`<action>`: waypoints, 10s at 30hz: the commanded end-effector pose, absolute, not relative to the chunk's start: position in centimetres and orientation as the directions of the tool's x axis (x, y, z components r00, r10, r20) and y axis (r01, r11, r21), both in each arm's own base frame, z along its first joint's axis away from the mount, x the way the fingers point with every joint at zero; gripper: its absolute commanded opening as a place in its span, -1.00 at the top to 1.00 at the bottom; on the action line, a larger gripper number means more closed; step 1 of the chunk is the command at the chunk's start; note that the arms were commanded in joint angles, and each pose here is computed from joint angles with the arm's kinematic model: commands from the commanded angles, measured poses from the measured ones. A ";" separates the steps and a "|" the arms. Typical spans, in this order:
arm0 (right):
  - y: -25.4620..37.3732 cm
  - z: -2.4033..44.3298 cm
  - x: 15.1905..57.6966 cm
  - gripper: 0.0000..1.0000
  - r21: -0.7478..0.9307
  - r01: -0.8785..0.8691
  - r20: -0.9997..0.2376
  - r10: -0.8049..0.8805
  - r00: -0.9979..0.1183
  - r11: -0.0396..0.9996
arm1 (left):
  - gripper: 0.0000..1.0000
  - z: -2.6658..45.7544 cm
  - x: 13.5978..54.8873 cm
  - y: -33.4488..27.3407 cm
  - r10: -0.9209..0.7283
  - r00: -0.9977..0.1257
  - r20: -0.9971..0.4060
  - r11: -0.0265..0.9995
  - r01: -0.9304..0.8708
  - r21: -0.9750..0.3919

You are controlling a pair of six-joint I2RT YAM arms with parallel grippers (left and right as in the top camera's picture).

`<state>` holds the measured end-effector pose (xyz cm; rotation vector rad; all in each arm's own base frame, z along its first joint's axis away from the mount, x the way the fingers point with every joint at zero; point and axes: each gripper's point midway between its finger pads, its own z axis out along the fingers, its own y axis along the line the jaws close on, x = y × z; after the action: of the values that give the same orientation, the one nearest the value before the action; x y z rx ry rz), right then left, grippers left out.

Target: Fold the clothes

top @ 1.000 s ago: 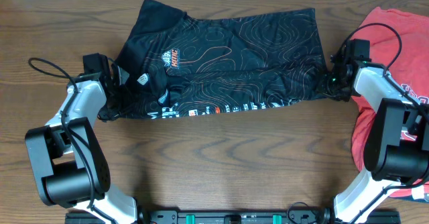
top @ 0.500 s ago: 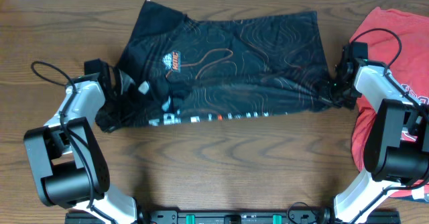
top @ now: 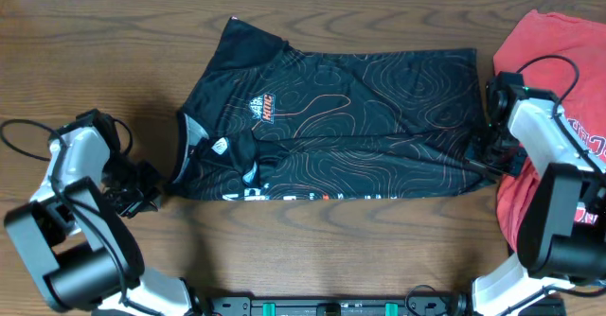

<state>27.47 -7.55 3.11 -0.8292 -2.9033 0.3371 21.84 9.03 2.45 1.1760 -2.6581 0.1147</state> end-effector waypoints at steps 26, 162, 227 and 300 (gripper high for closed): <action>-2.2 10.8 33.9 -0.53 0.185 0.255 -0.207 0.292 -0.934 0.949 | -0.77 15.5 44.6 -1.8 -0.179 -0.805 -0.566 0.961 -0.020 -0.275; -6.8 9.8 43.6 0.98 0.031 0.357 -0.427 0.336 -0.840 0.933 | 0.88 13.0 39.6 -5.9 -0.234 -0.972 0.012 0.758 -0.190 -0.624; -6.7 2.8 30.6 -0.55 0.059 0.139 0.017 0.139 -0.990 0.989 | -0.20 8.7 29.8 -2.9 -0.172 -0.929 0.327 0.934 -0.259 -0.247; -9.8 3.0 27.0 0.81 -0.079 0.437 0.076 0.443 -0.893 0.896 | -0.21 8.6 30.0 -2.9 -0.175 -0.931 0.320 0.933 -0.260 -0.247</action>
<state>26.94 -8.63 2.15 -0.6449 -2.9584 0.0143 30.06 -2.98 8.62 0.3273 -2.7958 0.4230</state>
